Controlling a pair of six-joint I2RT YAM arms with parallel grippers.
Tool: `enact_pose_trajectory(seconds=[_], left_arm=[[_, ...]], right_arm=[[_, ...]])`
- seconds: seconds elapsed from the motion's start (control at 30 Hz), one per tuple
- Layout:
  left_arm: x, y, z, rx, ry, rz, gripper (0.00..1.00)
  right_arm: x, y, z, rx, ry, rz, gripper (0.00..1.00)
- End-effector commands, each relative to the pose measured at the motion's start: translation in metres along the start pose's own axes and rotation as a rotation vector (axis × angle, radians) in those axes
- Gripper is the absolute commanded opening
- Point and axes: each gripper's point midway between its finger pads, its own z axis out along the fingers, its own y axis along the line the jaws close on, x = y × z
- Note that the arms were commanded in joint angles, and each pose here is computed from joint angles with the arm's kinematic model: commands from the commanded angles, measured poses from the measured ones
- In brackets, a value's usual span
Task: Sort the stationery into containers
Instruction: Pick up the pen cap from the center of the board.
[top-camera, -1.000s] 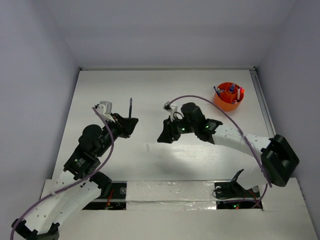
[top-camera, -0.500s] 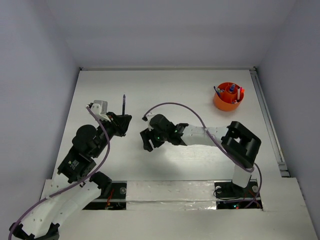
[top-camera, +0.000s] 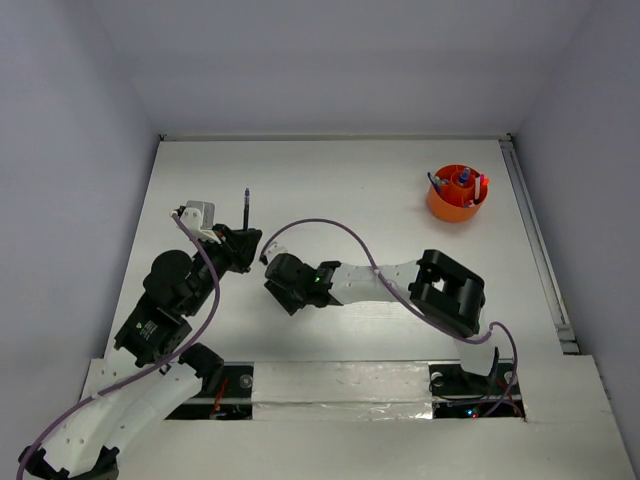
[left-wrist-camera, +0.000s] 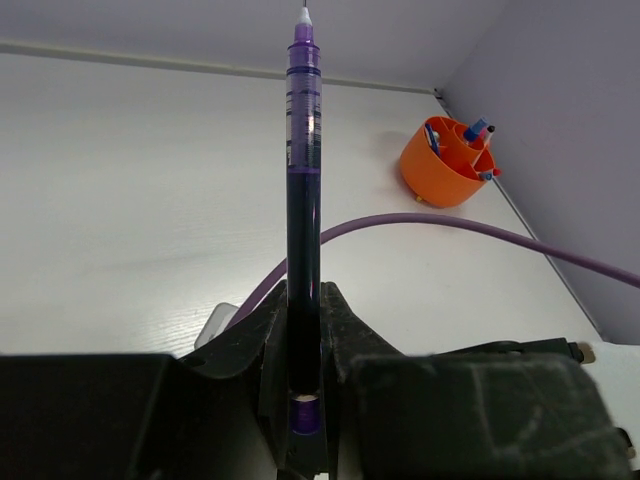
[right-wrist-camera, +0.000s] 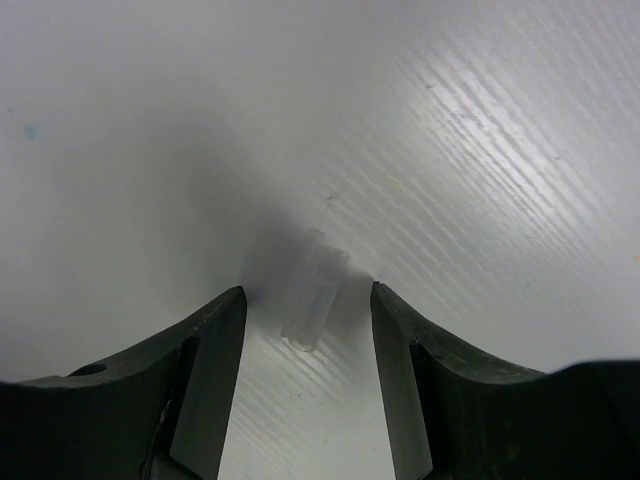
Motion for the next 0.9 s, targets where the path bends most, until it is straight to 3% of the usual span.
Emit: enact_pose_trajectory(seconds=[0.0,0.6,0.87], left_arm=[[-0.014,-0.007,-0.001,0.033,-0.053,0.009,0.0],[-0.01,-0.011,0.002,0.059,-0.042,0.008,0.0],[-0.009,-0.01,0.003,0.064,-0.042,0.008,0.0]], right_arm=[[0.003,-0.033,-0.009,0.153,0.017,-0.026,0.58],[0.022,-0.052,-0.028,0.178,0.045,-0.148,0.6],[0.012,-0.064,-0.016,0.174,0.012,-0.092,0.6]])
